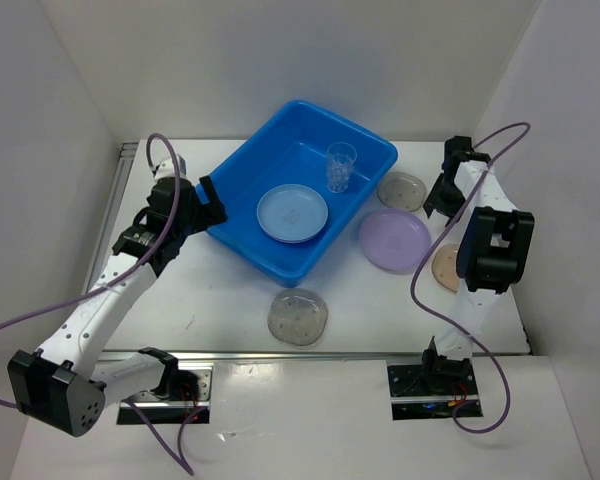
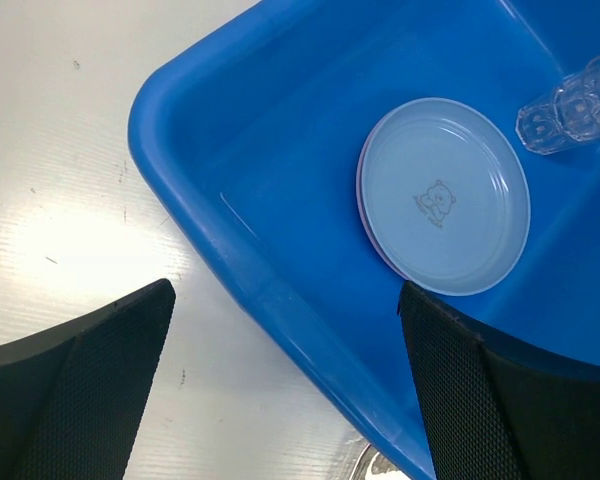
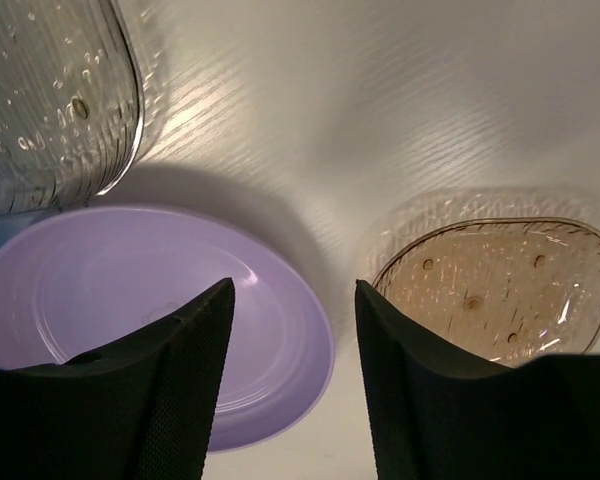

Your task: Place the mixed dishes into the plastic bin

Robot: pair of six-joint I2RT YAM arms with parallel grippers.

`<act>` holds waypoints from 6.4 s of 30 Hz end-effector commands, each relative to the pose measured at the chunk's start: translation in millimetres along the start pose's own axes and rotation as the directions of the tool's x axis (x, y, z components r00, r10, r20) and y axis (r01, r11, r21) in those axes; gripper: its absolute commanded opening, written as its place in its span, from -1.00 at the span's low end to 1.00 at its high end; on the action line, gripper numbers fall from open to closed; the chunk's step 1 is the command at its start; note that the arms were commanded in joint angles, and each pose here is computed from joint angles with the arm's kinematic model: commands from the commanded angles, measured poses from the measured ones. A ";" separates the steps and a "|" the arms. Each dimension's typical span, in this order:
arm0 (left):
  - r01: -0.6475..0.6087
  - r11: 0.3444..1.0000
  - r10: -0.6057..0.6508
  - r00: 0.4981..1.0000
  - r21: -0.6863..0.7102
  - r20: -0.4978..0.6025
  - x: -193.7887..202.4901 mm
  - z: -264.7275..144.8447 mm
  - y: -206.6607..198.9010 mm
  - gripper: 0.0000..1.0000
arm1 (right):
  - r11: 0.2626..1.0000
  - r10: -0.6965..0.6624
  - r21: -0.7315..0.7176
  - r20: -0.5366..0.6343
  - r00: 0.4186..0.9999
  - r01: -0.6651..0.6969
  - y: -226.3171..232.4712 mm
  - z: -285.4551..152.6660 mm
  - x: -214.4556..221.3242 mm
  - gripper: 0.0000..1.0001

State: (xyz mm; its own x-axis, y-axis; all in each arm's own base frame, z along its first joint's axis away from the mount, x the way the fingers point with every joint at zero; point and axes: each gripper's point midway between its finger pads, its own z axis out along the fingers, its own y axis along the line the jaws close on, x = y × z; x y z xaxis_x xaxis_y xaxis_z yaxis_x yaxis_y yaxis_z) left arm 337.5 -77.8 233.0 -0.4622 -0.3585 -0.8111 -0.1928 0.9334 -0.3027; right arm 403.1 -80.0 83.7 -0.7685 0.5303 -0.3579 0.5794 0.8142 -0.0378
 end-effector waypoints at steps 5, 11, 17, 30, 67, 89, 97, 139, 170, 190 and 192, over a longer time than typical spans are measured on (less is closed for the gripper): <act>-0.025 0.999 0.025 0.999 -0.033 0.027 -0.5 6.2 8.6 1.00 | 0.997 -0.054 -0.058 -0.030 0.998 0.052 8.4 2.2 10.5 0.12; -0.024 0.999 0.026 0.999 -0.041 0.031 0.5 7.7 10.6 1.00 | 0.995 -0.072 -0.068 -0.083 0.994 0.066 10.1 14.6 23.8 0.12; -0.039 0.997 0.041 0.999 -0.067 0.025 6.1 10.0 17.5 1.00 | 0.993 -0.108 -0.057 -0.140 0.984 0.101 16.6 30.0 44.0 0.05; -0.042 0.996 0.044 0.999 -0.080 0.021 12.1 8.6 23.4 1.00 | 0.988 -0.153 -0.026 -0.183 0.971 0.151 16.8 42.3 55.8 -0.06; -0.032 0.998 0.034 0.998 -0.048 0.044 -5.7 10.7 9.0 1.00 | 0.967 -0.180 -0.174 0.042 0.983 0.184 35.3 -88.3 82.7 -0.97; -0.060 0.997 0.059 0.998 -0.049 -0.020 7.0 13.8 9.6 1.00 | 0.893 0.238 -0.447 0.572 0.785 0.056 20.1 -306.8 -16.1 -0.97; -0.054 0.996 0.055 0.998 -0.065 0.008 5.8 5.0 17.6 1.00 | 0.675 0.008 -0.665 0.439 0.898 0.319 173.7 -297.4 44.8 -0.97; -0.030 0.995 0.031 0.999 -0.095 0.009 19.4 3.8 34.5 1.00 | 0.748 -0.512 -0.342 0.247 0.822 0.569 291.2 -100.3 114.3 0.00; 0.007 0.999 -0.010 0.997 -0.034 -0.077 28.0 20.0 16.9 1.00 | 0.645 -0.481 -0.641 0.083 0.872 0.417 120.3 -182.3 276.1 0.14; 0.022 0.999 -0.026 0.988 -0.026 -0.155 43.1 25.6 12.2 1.00 | 0.617 -0.463 -0.732 -0.041 0.886 0.289 130.6 -130.1 352.8 0.07; 0.012 1.000 -0.016 0.987 -0.026 -0.158 41.9 24.1 12.4 1.00 | 0.631 -0.451 -0.722 -0.042 0.892 0.285 130.9 -124.8 352.3 0.00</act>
State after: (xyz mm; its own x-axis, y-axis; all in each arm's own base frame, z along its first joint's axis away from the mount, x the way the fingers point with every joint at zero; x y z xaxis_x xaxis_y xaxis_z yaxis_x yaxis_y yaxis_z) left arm 327.0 -77.7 162.0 -0.6176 -0.3638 -0.6973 -0.2424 0.9315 -0.2713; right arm 161.1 235.3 69.2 -0.9726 0.0720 -0.2212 -0.0560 0.8505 0.5230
